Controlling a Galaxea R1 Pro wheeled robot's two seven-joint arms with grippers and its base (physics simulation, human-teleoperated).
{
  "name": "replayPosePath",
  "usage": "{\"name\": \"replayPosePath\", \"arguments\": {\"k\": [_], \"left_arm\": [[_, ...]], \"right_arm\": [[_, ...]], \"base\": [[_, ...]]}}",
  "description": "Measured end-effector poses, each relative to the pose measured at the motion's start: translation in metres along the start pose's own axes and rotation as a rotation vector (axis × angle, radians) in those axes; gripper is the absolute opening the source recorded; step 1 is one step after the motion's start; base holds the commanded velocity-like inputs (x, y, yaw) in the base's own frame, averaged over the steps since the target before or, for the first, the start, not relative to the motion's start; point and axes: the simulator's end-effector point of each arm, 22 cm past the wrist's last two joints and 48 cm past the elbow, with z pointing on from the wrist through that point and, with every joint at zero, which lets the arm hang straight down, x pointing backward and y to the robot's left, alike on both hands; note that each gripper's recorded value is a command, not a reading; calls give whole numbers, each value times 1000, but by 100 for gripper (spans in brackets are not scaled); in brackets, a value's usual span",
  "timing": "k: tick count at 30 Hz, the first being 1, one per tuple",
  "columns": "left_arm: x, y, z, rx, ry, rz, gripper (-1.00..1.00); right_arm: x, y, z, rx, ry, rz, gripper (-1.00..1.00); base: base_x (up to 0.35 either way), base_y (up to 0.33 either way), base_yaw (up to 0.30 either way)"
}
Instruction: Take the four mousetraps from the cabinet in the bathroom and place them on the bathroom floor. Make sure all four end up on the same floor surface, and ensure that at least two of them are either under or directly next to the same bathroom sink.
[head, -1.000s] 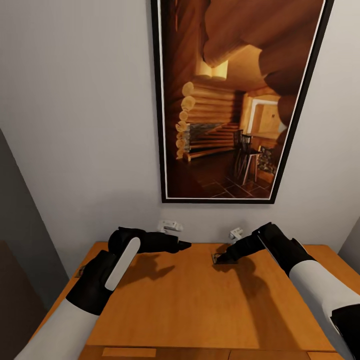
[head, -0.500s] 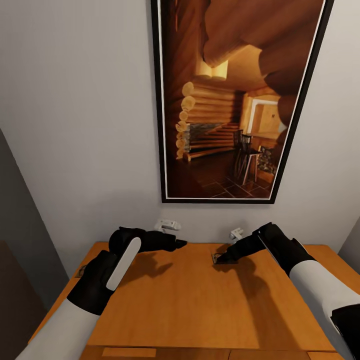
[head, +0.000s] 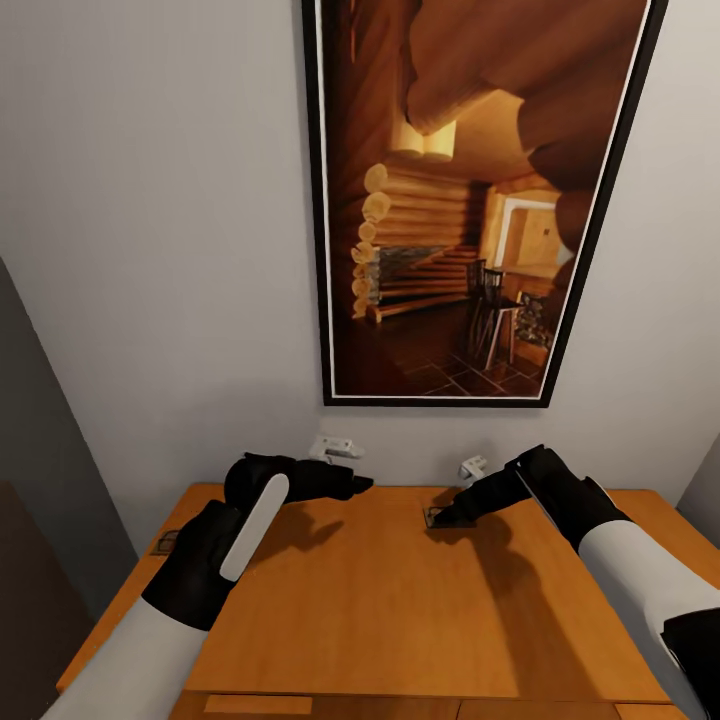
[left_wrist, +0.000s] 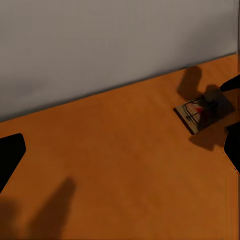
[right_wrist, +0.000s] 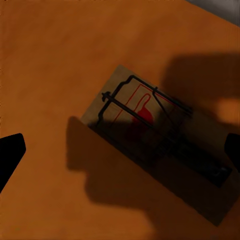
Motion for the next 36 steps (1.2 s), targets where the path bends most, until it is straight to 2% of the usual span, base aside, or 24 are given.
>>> {"name": "replayPosePath", "arguments": {"k": [8,14,23,36], "left_arm": [[-4,-19,3,27,-6,-4,100],[-5,-24,4,32,-8,-4,100],[-4,-21,5,20,-4,-3,100],[6,-12,13,-10,-3,-2,100]], "right_arm": [[1,-1,0,4,2,6,100],[3,-2,0,7,11,20,100],[6,-3,0,10,23,40,100],[7,-6,8,12,16,35,100]], "base": [[0,0,0],[0,0,0],[0,0,0],[0,0,0]]}}
